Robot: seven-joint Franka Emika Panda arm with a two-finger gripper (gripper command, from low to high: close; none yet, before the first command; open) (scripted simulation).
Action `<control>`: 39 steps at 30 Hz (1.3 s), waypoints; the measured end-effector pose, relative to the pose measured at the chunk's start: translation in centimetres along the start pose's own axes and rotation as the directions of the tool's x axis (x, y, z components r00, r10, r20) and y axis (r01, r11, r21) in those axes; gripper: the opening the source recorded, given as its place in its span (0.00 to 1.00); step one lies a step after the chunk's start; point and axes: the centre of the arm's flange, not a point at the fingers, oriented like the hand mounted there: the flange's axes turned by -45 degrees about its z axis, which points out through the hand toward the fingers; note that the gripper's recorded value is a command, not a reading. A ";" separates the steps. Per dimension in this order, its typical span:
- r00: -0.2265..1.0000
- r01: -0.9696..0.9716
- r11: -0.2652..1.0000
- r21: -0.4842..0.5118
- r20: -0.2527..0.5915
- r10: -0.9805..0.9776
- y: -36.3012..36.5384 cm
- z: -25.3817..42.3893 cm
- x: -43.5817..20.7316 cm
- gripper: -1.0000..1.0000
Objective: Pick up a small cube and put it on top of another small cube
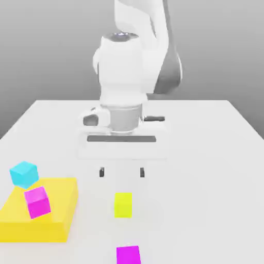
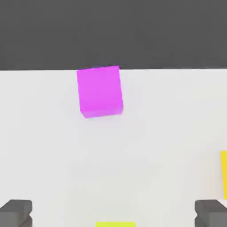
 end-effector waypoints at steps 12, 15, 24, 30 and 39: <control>0.999 0.000 1.000 0.000 0.040 0.000 0.1 7.8 -1.8 0.00; 0.999 0.000 1.000 0.001 0.040 0.000 0.0 8.0 -1.8 0.00; 0.999 -0.027 1.000 -0.001 0.040 0.027 0.8 1.5 -0.8 0.00; 0.952 -0.305 0.952 -0.011 0.038 0.305 10.6 -3.7 4.1 0.00; 0.852 -0.523 0.852 -0.018 0.035 0.523 20.4 -5.0 5.7 0.00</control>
